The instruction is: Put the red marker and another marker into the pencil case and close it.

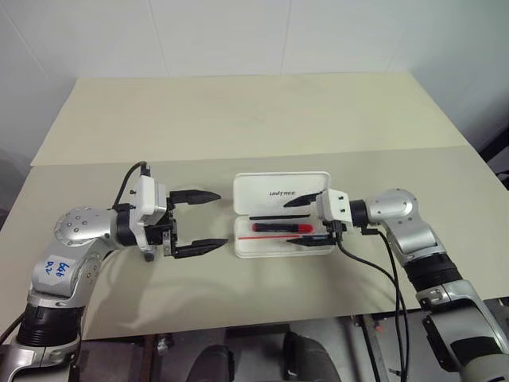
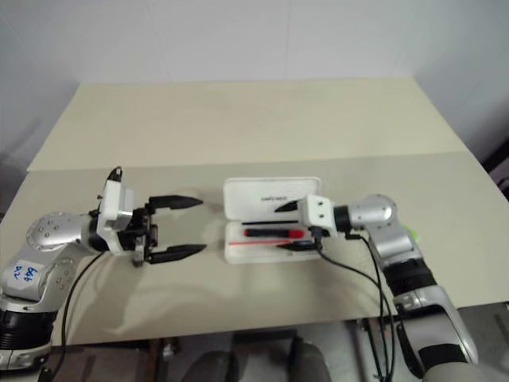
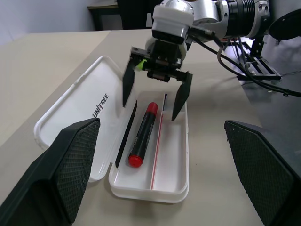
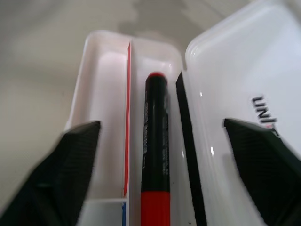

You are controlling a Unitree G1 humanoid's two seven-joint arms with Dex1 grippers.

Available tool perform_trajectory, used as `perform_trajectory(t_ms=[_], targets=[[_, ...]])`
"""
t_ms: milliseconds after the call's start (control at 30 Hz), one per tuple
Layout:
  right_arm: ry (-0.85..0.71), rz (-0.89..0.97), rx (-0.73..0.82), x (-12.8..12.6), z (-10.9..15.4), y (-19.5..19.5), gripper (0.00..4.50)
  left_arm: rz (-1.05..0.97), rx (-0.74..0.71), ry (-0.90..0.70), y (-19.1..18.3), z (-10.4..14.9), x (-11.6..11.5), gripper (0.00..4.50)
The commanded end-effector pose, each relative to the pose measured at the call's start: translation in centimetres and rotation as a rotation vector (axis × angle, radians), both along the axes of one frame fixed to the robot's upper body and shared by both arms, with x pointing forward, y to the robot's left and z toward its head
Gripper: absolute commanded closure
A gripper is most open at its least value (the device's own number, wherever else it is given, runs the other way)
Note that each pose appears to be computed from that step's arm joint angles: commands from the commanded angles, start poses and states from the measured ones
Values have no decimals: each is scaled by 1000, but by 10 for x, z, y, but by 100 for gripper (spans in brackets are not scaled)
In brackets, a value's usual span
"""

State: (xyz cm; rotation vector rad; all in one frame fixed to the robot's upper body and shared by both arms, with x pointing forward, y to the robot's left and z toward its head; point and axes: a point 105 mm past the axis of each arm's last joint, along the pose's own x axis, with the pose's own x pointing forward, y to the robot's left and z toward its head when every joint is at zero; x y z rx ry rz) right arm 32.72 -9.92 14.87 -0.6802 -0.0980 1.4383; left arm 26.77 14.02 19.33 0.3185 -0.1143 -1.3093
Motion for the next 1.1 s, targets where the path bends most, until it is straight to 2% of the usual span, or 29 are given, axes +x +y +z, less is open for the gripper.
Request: perform_trajectory(t_ms=[33, 200, 367, 500, 733, 900, 1100], targets=[[20, 12, 152, -15, 33, 4, 5, -21, -11, -36, -4, 8, -2, 0], [147, -26, 241, -40, 53, -8, 5, -29, -14, -35, -5, 8, -1, 0], [187, -84, 262, -46, 60, -19, 5, -34, -14, -34, -6, 8, -1, 0], [148, -378, 224, -30, 59, -97, 5, -52, -21, -34, -10, 7, 1, 0], [117, -636, 153, -13, 42, -173, 5, -86, -25, -43, -17, 10, 5, 0], [130, -736, 111, -6, 25, -203, 5, -109, -26, -51, -22, 12, 7, 0], [167, -799, 76, 1, 3, -221, 5, -130, -29, -60, -26, 15, 8, 0]])
